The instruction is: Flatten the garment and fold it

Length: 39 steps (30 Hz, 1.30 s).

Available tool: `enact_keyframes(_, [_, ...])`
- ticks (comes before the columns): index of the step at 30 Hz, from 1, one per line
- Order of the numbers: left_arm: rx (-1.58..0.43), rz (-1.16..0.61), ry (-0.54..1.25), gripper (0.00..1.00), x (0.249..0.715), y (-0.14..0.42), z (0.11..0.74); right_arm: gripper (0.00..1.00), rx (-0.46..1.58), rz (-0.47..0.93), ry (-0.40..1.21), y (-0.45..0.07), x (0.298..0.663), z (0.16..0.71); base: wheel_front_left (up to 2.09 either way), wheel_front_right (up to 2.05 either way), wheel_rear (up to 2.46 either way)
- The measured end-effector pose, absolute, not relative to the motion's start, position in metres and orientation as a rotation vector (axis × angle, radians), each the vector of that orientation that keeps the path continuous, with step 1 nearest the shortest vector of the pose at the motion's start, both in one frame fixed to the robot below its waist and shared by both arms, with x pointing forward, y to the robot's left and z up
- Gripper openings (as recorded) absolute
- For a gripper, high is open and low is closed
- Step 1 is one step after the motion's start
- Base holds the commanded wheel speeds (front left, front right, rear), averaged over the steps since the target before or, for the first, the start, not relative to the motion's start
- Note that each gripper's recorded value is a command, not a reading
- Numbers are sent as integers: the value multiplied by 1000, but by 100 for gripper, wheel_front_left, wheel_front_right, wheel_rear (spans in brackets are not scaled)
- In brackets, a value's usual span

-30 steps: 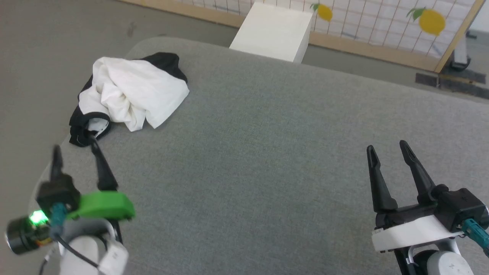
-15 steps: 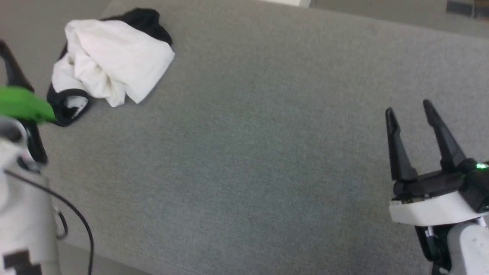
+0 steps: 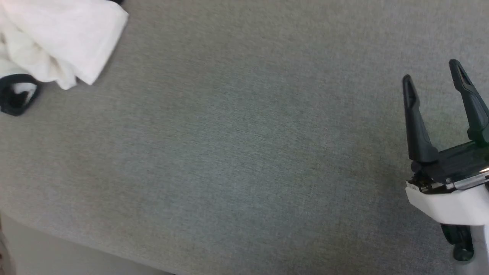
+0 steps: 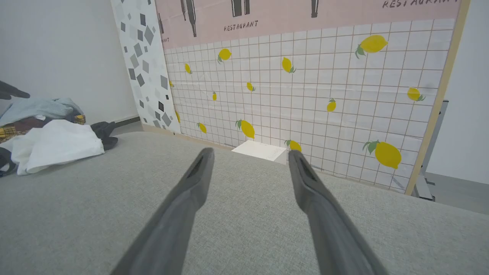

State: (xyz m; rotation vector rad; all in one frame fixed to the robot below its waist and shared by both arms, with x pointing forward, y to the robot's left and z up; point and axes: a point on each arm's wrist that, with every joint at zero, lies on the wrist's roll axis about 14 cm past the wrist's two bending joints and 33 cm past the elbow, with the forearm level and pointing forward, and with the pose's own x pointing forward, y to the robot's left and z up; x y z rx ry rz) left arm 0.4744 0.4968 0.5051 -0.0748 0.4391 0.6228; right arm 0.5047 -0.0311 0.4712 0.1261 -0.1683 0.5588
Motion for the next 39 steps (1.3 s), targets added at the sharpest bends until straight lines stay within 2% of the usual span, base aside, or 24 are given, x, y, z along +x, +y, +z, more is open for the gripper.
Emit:
enact_keyframes(8, [-156,548,778,100,491,480,442,100,65,576,-196,-40,515,451,0,0,0])
enact_keyframes(15, [-159,511,1093,100,470,466,378,100,8,579,-203,-50,522,431,0,0,0])
enact_keyframes(18, [-139,505,1129,100,469,466,370,100,5,578,-198,-52,524,426,0,0,0])
enact_keyframes(19, [-136,502,1132,39,469,465,370,100,5,577,-198,-52,524,426,0,0,0])
enact_keyframes(20, [-134,500,1134,0,468,465,370,100,4,576,-200,-52,524,427,0,0,0])
enact_keyframes(24, [-105,480,1124,0,470,463,375,100,9,569,-211,-52,522,435,0,0,0])
enact_keyframes(30, [-28,477,1018,0,478,477,414,100,21,533,-211,-56,522,447,0,0,0])
enact_keyframes(34, [58,439,932,0,491,477,456,100,38,509,-184,-57,516,452,0,0,0])
enact_keyframes(35, [124,388,857,0,502,469,495,100,56,490,-167,-57,506,460,0,0,0])
enact_keyframes(39, [219,308,740,0,518,447,555,100,75,470,-173,-58,493,478,0,0,0])
